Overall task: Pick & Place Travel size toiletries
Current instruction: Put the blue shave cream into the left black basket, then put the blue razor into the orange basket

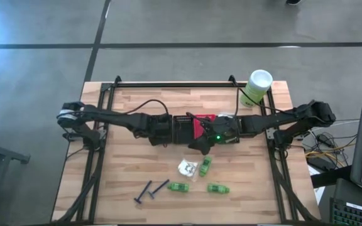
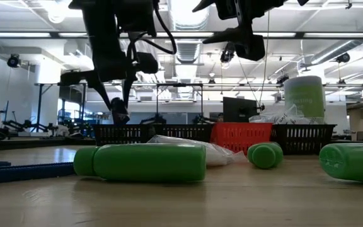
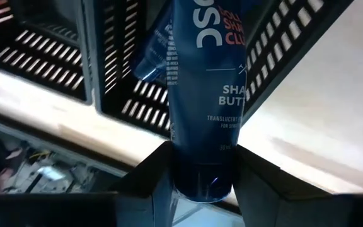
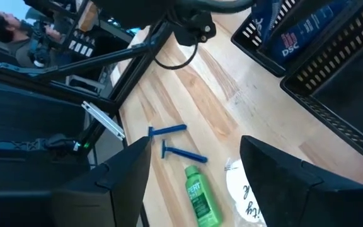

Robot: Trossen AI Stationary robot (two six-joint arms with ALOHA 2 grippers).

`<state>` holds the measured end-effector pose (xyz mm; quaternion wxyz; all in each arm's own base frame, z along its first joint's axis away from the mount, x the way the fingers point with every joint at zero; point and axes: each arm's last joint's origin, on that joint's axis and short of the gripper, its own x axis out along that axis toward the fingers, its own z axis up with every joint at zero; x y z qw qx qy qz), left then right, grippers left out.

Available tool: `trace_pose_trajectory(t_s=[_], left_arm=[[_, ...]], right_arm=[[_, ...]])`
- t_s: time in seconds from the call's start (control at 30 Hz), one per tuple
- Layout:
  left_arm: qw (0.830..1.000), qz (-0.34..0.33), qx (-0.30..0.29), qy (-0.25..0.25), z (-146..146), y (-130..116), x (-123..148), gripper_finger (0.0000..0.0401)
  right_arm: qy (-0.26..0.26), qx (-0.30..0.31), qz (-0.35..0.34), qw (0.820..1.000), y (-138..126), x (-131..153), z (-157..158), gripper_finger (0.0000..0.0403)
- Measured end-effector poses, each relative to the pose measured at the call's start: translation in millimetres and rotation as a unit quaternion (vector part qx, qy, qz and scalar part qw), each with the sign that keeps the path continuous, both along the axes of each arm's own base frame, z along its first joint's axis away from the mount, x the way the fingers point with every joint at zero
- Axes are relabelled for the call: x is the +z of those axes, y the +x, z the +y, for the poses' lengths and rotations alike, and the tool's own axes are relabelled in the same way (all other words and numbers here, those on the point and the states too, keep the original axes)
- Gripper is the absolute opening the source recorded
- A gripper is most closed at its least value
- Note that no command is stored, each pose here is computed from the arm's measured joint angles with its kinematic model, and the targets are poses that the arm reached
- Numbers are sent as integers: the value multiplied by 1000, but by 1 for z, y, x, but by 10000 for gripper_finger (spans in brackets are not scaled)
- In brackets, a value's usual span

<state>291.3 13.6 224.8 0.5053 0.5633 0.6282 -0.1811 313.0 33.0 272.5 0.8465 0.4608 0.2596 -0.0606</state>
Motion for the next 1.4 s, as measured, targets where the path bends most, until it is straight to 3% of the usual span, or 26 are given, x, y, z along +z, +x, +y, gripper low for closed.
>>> trace_pose_trajectory(t_s=[0.4, 0.57, 0.93, 1.23, 1.4], left_arm=[[999, -15, 1, -40, 8, 3, -1, 144], [997, -47, 39, -48, 13, 5, 0, 149], [996, -53, 52, -48, 14, 5, 0, 224], [997, -54, 40, 25, 8, 7, 5, 240], [996, -88, 24, 26, -9, 8, 20, 239]], right_arm=[[2, 0, 0, 1000, 0, 0, 0, 261], [2, 0, -1, 1000, 0, 0, 0, 262], [4, 0, -1, 1000, 0, 0, 0, 232], [6, -1, 0, 1000, 0, 0, 0, 234], [4, 0, 0, 1000, 0, 0, 0, 250]])
